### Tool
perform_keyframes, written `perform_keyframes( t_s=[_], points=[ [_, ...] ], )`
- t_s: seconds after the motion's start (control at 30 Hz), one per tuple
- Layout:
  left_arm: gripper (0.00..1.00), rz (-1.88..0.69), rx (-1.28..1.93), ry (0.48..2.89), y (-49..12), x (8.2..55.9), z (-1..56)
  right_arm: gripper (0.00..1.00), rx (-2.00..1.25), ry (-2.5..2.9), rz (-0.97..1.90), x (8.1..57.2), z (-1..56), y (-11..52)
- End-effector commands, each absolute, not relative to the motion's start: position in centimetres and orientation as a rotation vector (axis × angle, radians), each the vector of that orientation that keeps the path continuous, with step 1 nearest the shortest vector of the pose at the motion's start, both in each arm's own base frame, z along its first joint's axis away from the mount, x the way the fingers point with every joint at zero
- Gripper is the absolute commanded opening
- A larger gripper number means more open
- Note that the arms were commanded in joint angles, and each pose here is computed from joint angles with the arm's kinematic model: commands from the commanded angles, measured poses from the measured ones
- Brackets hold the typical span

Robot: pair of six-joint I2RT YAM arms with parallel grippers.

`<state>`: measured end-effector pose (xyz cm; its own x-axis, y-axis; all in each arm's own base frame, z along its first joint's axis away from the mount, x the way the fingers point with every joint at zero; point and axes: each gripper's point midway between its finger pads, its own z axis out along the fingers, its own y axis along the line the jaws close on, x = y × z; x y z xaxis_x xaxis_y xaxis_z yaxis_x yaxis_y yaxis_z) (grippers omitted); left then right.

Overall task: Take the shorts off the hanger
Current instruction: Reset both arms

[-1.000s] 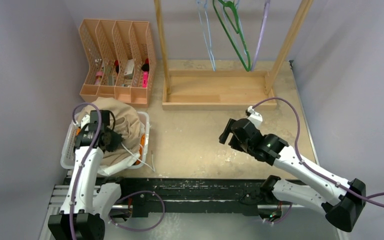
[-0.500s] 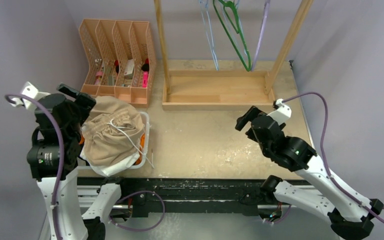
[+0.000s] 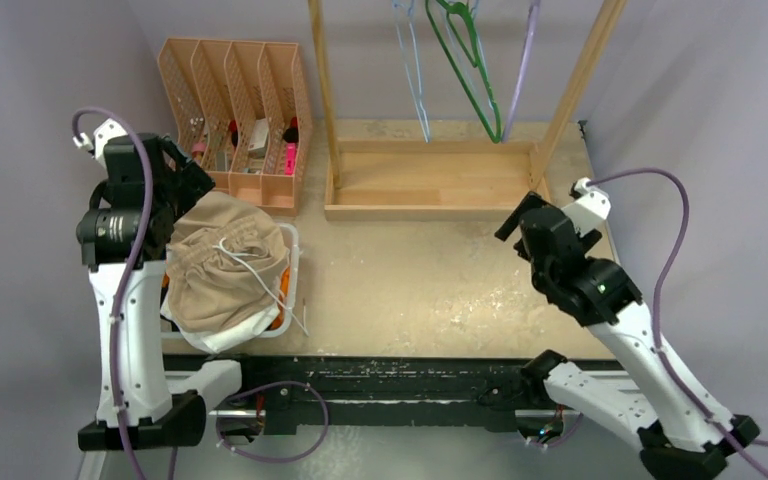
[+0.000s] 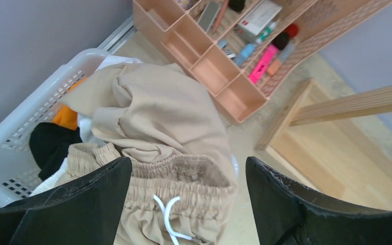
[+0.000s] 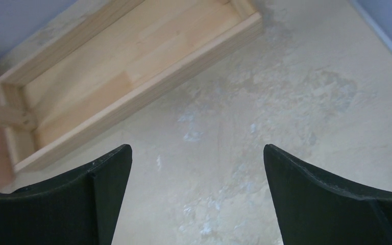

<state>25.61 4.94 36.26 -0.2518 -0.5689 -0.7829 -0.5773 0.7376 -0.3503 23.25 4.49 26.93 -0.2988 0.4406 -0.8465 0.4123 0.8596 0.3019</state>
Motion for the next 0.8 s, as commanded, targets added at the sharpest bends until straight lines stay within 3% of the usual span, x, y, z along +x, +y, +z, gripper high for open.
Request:
perform_keyframes(
  t_s=[0.0,0.13,0.23,0.37,0.47,0.57,0.77],
  points=[
    [0.82,0.149,-0.815,1.94,6.5,26.3,36.5,1.0,0.577,1.949,-0.017,27.5,27.3,1.4],
    [0.83,0.259,-0.832,1.891,8.2,26.5,37.3,0.99,0.575,1.881,0.085,30.4,30.5,-3.5],
    [0.83,0.296,-0.846,1.835,9.0,26.9,38.9,0.99,0.543,1.792,0.031,31.3,36.5,-5.4],
    [0.84,0.317,-0.854,1.766,9.7,27.0,41.3,0.99,0.422,1.547,-0.031,29.4,46.9,-5.9],
    [0.85,0.28,-0.831,1.751,9.2,26.8,41.8,0.99,0.304,1.401,-0.013,27.3,51.3,-4.6],
    [0.85,0.256,-0.826,1.739,8.9,26.1,41.5,0.99,0.178,1.404,0.014,26.9,50.5,-3.0],
    [0.86,0.256,-0.836,1.785,8.7,25.6,39.7,0.99,0.237,1.502,0.0,27.9,46.0,-3.7]
  ],
)
